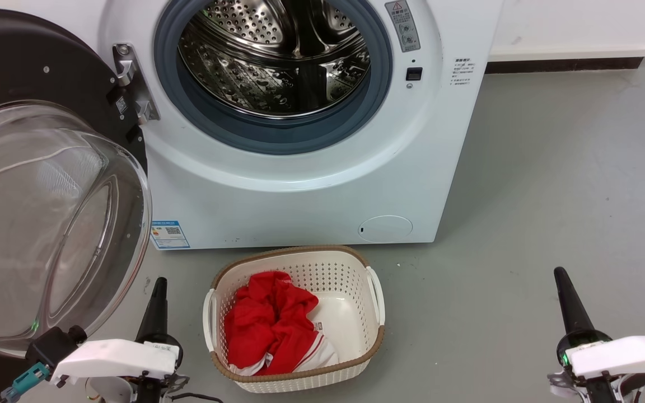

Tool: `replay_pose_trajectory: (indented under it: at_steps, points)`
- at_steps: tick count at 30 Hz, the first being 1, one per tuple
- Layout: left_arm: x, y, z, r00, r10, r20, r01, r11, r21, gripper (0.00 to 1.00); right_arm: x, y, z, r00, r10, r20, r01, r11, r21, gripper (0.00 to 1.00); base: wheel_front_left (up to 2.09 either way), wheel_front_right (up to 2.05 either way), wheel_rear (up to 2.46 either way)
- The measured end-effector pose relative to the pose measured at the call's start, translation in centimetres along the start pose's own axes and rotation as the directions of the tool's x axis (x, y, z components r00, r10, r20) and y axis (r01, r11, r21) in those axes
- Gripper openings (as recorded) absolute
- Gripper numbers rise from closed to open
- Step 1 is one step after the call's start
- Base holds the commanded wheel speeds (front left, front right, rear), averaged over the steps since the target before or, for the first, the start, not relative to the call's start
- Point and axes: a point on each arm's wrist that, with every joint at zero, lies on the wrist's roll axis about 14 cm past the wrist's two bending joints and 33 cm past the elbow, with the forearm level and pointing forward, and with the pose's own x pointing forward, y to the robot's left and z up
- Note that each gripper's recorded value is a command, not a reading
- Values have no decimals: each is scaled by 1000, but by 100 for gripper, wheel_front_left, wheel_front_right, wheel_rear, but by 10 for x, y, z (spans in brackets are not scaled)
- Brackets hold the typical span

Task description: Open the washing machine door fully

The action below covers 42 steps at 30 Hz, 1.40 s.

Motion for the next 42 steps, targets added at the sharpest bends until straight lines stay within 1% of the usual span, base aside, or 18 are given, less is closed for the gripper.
replay_pose_trajectory:
  at_steps: [11,18,28,42]
  points:
    - [1,-2,1,1000,-9,-5,8,991,-131,0,4,0,2,1000,-3,0,3,992,127,0,0,0,0]
    - [2,-4,2,1000,-17,-7,15,982,-191,0,6,0,3,1000,-3,0,3,983,185,0,0,0,0]
    - [3,-5,4,1000,-22,-7,19,959,-282,0,8,-1,4,1000,-5,0,5,962,273,0,0,0,0]
    - [3,-8,5,999,-41,-8,34,918,-395,0,11,0,6,1000,0,2,-1,924,382,0,0,0,0]
